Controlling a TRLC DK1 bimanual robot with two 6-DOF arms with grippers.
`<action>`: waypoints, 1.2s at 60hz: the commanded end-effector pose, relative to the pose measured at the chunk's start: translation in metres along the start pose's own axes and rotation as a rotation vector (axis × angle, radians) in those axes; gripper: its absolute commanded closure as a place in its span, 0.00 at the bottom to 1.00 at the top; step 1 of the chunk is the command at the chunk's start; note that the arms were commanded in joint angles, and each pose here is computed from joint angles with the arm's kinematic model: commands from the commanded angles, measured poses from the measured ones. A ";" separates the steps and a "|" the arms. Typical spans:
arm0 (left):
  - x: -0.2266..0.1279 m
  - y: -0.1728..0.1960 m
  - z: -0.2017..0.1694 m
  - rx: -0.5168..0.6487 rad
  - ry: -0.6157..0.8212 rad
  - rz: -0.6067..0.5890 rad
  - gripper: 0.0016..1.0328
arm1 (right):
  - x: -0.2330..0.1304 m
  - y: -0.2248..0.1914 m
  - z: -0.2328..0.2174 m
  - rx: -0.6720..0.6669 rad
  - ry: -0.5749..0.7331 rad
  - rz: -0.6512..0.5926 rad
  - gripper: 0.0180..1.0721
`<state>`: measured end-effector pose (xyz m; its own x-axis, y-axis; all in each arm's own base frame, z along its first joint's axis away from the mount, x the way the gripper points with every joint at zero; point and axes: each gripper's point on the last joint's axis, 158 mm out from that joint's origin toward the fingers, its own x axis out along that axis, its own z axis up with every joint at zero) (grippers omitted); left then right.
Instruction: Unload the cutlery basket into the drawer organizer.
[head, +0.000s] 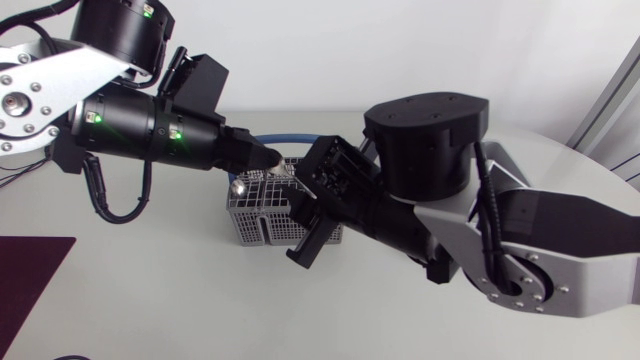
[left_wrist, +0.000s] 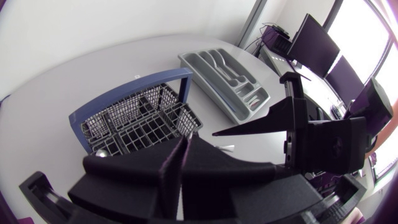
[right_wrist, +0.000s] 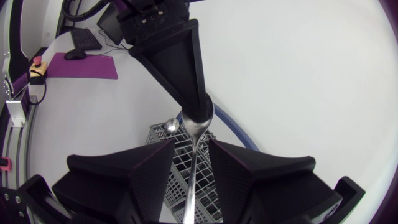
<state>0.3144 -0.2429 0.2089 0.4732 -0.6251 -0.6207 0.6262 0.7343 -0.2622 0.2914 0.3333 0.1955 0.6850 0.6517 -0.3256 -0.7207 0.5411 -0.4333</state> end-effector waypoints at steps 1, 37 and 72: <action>-0.005 -0.001 0.012 -0.020 -0.024 -0.008 0.85 | 0.004 -0.008 0.006 0.017 -0.012 -0.025 0.66; -0.010 -0.011 0.014 -0.011 -0.028 -0.026 0.85 | 0.007 -0.008 -0.008 0.019 0.021 -0.023 0.82; -0.010 -0.019 0.013 -0.006 -0.023 -0.042 0.85 | 0.006 -0.006 -0.015 0.019 0.038 -0.016 0.90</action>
<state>0.3084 -0.2484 0.2119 0.4548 -0.6360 -0.6234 0.6355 0.7222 -0.2731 0.2982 0.3294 0.1909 0.6945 0.6374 -0.3337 -0.7135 0.5505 -0.4335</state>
